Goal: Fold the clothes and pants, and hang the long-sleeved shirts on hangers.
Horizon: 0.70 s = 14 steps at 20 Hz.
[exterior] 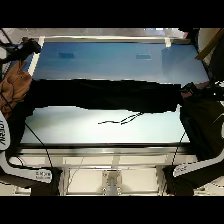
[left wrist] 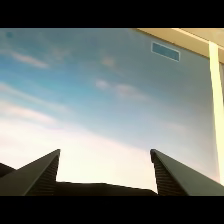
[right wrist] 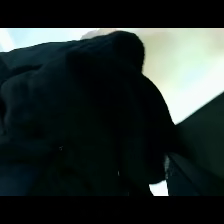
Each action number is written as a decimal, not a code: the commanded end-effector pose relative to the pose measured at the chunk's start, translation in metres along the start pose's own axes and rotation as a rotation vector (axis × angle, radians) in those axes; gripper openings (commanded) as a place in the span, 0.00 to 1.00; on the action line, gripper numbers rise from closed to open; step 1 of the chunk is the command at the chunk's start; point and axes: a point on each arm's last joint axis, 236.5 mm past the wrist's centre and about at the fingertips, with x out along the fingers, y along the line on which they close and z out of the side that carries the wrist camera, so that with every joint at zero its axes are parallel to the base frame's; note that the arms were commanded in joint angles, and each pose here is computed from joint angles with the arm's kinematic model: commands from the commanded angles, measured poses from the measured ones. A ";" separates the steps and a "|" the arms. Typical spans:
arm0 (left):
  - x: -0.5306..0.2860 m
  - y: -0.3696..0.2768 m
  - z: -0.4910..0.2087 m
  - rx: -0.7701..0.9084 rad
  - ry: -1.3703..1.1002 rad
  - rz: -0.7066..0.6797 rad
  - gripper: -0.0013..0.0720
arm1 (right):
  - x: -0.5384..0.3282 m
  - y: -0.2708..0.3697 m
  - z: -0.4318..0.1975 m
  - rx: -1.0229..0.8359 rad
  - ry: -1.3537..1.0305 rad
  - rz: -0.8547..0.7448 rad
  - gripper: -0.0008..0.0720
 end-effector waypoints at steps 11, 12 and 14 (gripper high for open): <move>0.004 -0.060 -0.026 0.065 0.075 -0.091 0.90 | 0.066 0.016 -0.036 -0.188 0.274 0.113 0.80; 0.004 -0.061 -0.026 0.065 0.075 -0.091 0.90 | 0.068 0.025 -0.037 -0.207 0.276 0.133 0.65; 0.004 -0.061 -0.026 0.065 0.075 -0.091 0.90 | 0.070 0.042 -0.034 -0.207 0.256 0.173 0.27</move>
